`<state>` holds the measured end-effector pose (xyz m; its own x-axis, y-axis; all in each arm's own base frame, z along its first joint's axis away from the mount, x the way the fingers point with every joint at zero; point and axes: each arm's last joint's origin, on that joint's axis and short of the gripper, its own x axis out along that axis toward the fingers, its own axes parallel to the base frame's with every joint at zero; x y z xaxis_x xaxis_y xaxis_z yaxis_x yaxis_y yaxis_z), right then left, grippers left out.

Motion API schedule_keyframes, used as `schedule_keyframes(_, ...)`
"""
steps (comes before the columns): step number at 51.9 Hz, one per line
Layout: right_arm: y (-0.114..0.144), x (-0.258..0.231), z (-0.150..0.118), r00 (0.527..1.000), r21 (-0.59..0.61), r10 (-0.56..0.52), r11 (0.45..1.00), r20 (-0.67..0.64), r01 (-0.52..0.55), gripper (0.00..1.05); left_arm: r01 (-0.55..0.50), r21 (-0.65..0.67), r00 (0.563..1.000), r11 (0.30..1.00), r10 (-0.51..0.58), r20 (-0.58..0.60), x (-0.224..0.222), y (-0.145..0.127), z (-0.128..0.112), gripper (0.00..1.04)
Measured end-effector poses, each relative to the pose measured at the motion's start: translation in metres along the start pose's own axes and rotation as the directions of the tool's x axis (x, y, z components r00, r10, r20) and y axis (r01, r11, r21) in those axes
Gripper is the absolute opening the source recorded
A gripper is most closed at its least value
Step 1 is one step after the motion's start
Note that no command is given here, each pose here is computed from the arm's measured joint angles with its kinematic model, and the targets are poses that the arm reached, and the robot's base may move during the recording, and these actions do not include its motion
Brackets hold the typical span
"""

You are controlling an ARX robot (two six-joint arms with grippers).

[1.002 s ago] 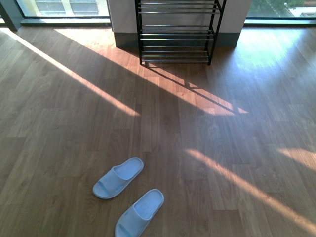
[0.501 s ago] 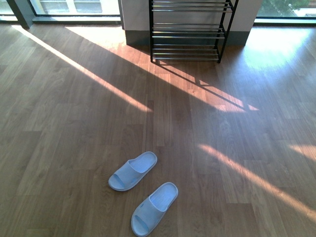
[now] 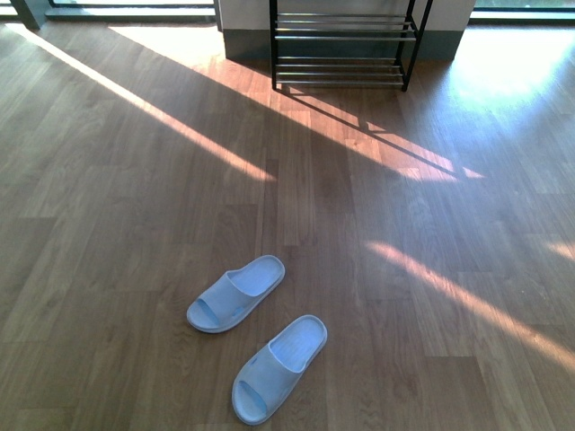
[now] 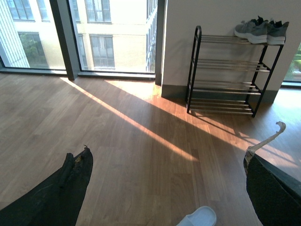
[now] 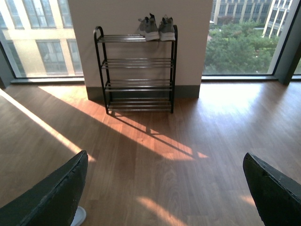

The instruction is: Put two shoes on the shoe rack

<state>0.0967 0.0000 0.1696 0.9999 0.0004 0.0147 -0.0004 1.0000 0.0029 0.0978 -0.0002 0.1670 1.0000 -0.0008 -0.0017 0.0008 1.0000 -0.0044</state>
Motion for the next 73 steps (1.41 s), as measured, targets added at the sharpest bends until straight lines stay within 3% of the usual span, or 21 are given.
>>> schedule_keyframes(73, 0.0000, 0.0000, 0.0000, 1.000, 0.000, 0.000, 1.000, 0.000, 0.000, 0.96, 0.000, 0.000, 1.000, 1.000, 0.000, 0.000, 0.0000, 0.0000, 0.0000, 0.95)
